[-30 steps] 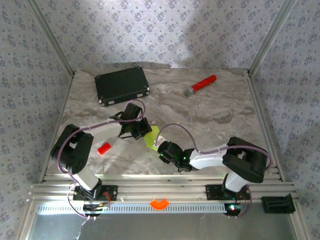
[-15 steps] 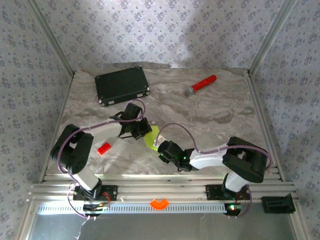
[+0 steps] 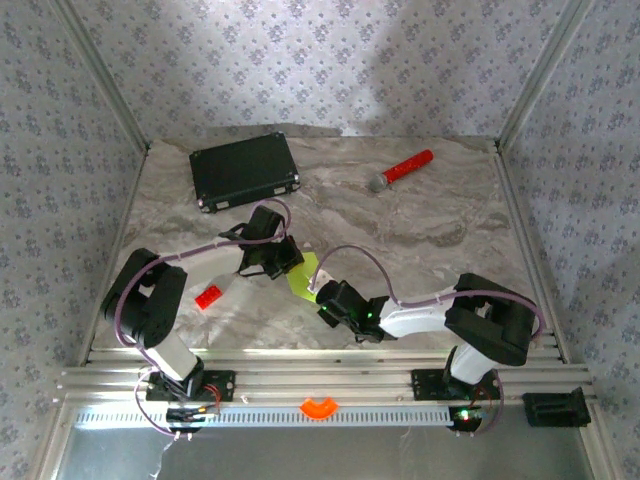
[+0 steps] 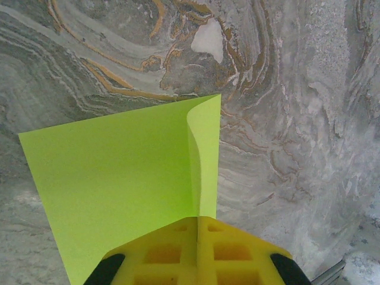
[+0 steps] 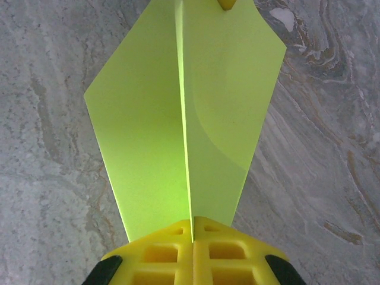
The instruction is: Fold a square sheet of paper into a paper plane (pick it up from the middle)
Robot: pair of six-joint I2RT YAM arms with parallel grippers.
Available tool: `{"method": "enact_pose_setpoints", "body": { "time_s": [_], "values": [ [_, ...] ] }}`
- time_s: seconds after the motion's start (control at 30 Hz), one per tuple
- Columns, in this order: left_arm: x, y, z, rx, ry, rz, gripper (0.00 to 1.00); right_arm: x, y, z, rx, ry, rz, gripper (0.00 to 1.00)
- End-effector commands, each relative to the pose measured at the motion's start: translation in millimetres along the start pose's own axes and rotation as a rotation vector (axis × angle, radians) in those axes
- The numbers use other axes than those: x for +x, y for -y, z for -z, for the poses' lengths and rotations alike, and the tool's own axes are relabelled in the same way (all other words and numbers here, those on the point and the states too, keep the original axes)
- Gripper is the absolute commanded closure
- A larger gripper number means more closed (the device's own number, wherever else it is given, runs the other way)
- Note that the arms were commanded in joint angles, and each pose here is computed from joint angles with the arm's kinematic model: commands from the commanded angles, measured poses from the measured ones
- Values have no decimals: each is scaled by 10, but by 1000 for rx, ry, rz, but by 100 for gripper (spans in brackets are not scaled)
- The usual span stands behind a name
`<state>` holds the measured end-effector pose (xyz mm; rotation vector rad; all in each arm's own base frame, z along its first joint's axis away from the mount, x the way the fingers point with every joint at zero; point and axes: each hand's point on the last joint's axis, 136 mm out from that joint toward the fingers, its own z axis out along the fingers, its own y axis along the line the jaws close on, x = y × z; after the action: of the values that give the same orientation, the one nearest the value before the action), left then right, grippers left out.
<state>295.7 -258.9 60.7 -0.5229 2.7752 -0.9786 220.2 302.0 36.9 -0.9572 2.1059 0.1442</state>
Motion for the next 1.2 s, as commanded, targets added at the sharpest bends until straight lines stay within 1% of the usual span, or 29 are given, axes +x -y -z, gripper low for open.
{"method": "enact_pose_setpoints", "body": {
  "time_s": [0.0, 0.07, 0.13, 0.17, 0.2, 0.27, 0.33, 0.4, 0.47, 0.53, 0.67, 0.8, 0.93, 1.03, 1.17],
  "values": [
    [37, 24, 23, 10, -12, 0, 96, 31, 8, 0, -17, -18, -43, 100],
    [34, 21, 24, 9, -11, 0, 95, 53, -3, -12, -34, -30, -66, 100],
    [21, 27, 33, 8, -4, -2, 92, 60, -7, -25, -50, -35, -97, 100],
    [10, 25, 42, 5, 1, 0, 87, 76, -9, -36, -61, -40, -116, 100],
    [3, 21, 56, 2, 6, -1, 80, 79, -20, -41, -75, -43, -135, 100],
    [-33, 2, 105, -7, 28, -3, 62, 84, -54, -56, -124, -53, -193, 100],
    [-82, -27, 179, -21, 57, -4, 47, 73, -69, -72, -172, -54, -238, 100],
    [-125, -60, 266, -37, 91, -7, 40, 44, -62, -77, -219, -48, -308, 100],
    [-155, -85, 343, -41, 117, -7, 38, -18, -42, -81, -272, -27, -378, 100],
    [-172, -92, 401, -38, 134, -8, 38, -58, -10, -86, -299, -12, -428, 100],
    [-171, -90, 450, -30, 145, -12, 38, -42, 49, -113, -313, -23, -484, 100],
    [-137, -73, 435, -6, 131, -17, 43, -13, 57, -148, -330, -45, -523, 100],
    [-89, -38, 389, 34, 109, -28, 60, 47, 57, -204, -351, -81, -582, 100],
    [-61, -25, 356, 53, 93, -34, 71, 78, 27, -243, -359, -109, -588, 100],
    [-30, 17, 299, 83, 65, -39, 78, 128, -8, -278, -372, -140, -614, 100]
  ]
}}
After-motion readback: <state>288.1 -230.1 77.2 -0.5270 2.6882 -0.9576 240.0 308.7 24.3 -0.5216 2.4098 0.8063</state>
